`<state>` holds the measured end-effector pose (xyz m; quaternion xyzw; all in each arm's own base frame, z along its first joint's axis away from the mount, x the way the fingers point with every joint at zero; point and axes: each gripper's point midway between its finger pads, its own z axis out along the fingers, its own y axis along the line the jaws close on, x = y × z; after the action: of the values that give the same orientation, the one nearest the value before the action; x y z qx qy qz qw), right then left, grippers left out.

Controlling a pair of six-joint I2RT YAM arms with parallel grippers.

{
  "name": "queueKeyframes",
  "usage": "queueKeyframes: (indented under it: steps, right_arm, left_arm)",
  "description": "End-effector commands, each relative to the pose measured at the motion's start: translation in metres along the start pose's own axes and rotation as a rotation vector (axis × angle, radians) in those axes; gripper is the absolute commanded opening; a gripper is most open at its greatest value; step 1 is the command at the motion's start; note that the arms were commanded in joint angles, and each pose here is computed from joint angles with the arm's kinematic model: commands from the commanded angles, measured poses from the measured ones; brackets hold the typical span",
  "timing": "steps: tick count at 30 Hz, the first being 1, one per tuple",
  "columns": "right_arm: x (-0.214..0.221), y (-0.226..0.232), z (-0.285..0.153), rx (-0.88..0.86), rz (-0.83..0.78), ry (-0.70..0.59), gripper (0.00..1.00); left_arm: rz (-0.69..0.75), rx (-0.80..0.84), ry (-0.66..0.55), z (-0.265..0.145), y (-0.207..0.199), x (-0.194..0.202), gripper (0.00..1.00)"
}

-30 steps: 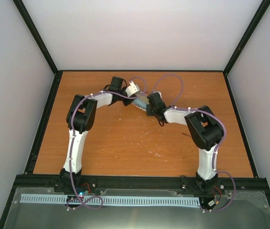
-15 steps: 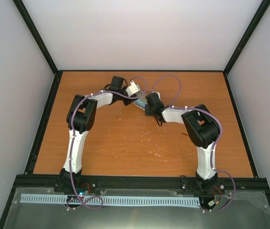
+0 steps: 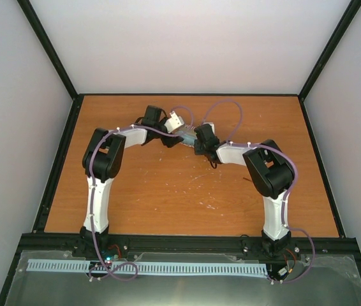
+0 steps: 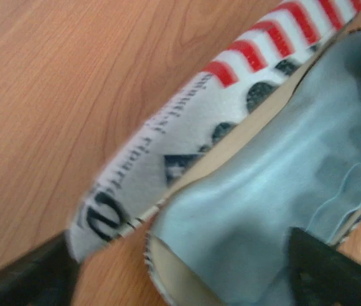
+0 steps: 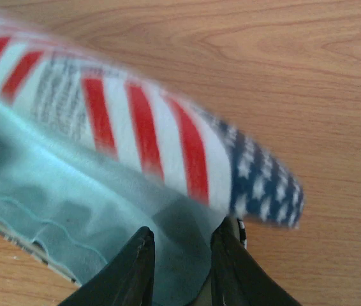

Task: Organize the sunglasses

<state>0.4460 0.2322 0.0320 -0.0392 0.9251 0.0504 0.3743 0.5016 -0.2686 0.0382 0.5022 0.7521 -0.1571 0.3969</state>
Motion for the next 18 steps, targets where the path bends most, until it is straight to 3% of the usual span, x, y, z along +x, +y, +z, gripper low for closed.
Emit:
queueKeyframes:
  steps: [1, 6, 11, 18]
  right_arm:
    - [0.014, -0.014, -0.004, 0.065, -0.025, 0.039, 0.27]
    - [0.015, -0.015, -0.002, 0.075, -0.030, 0.048, 0.32]
    - [0.009, -0.016, -0.011, 0.067, -0.020, 0.021, 0.44]
    - [-0.002, -0.019, -0.033, 0.056, -0.006, -0.037, 0.46]
  left_arm:
    - [-0.028, -0.034, 0.015, -0.017, 0.004, 0.003, 0.99]
    - [-0.035, -0.057, -0.014, -0.033, 0.001, -0.006, 1.00]
    - [-0.047, -0.100, -0.057, -0.055, -0.001, -0.019, 0.99]
    - [-0.047, -0.133, -0.085, -0.070, 0.001, -0.030, 0.94]
